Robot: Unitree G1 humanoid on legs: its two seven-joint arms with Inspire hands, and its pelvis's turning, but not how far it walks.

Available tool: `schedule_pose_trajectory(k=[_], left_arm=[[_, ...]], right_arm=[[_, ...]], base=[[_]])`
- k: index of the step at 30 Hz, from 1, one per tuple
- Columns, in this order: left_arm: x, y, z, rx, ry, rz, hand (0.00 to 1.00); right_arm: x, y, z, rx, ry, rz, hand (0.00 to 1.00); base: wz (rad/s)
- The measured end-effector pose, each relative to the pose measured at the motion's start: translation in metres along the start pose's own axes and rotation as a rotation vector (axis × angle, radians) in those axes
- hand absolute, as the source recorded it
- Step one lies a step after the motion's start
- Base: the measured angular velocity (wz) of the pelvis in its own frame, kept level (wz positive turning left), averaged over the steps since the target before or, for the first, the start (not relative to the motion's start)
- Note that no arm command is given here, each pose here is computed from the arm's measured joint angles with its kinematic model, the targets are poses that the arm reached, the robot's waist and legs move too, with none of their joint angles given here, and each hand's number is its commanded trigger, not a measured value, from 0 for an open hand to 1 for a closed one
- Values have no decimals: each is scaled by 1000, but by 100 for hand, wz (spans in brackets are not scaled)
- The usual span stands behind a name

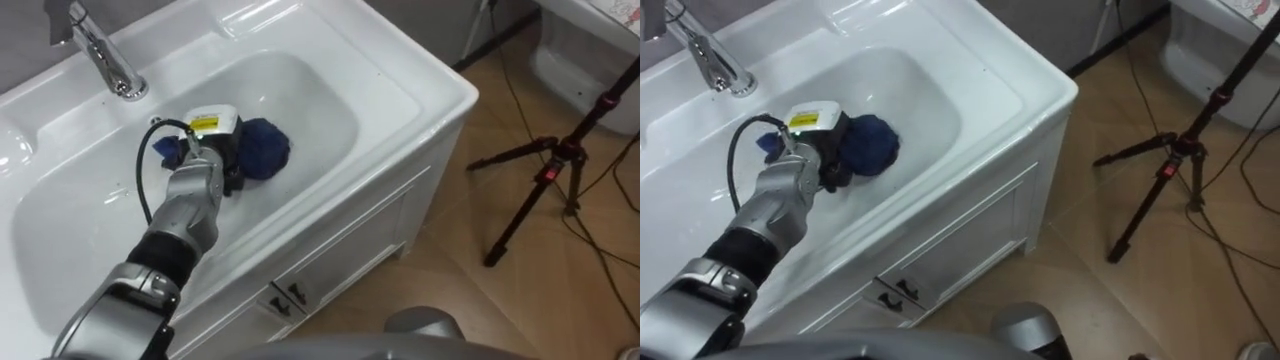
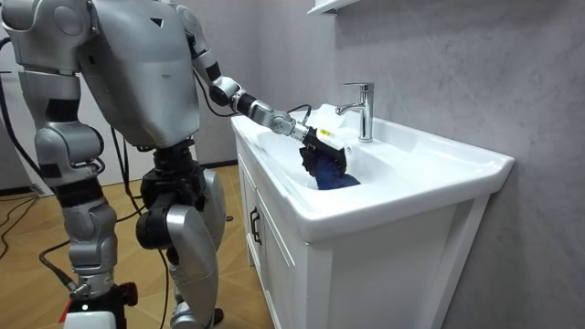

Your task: Wipe basin

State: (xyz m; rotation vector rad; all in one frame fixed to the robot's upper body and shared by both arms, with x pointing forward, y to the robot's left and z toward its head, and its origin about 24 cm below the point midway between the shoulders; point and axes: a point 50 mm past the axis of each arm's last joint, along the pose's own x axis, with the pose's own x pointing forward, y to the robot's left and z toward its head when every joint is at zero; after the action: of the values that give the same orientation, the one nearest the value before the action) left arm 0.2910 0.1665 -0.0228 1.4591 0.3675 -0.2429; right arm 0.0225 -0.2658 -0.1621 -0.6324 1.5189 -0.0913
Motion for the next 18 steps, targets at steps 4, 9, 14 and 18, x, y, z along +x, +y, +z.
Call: schedule_pose_trajectory(k=[4, 9, 14, 18], left_arm=[[-1, 13, 13, -76, -60, 81, 100], [0, 17, 25, -115, -97, 120, 100], [-1, 34, 35, -143, -143, 204, 100], [-3, 42, 40, -164, -172, 263, 100]], right_arm=[[0, -2, 7, -6, -22, 4, 0], [0, -2, 13, -11, -38, 8, 0], [0, -1, 14, -11, -37, 23, 0], [0, 1, 7, -17, -7, 36, 0]], base=[[0], [4], [0], [0]])
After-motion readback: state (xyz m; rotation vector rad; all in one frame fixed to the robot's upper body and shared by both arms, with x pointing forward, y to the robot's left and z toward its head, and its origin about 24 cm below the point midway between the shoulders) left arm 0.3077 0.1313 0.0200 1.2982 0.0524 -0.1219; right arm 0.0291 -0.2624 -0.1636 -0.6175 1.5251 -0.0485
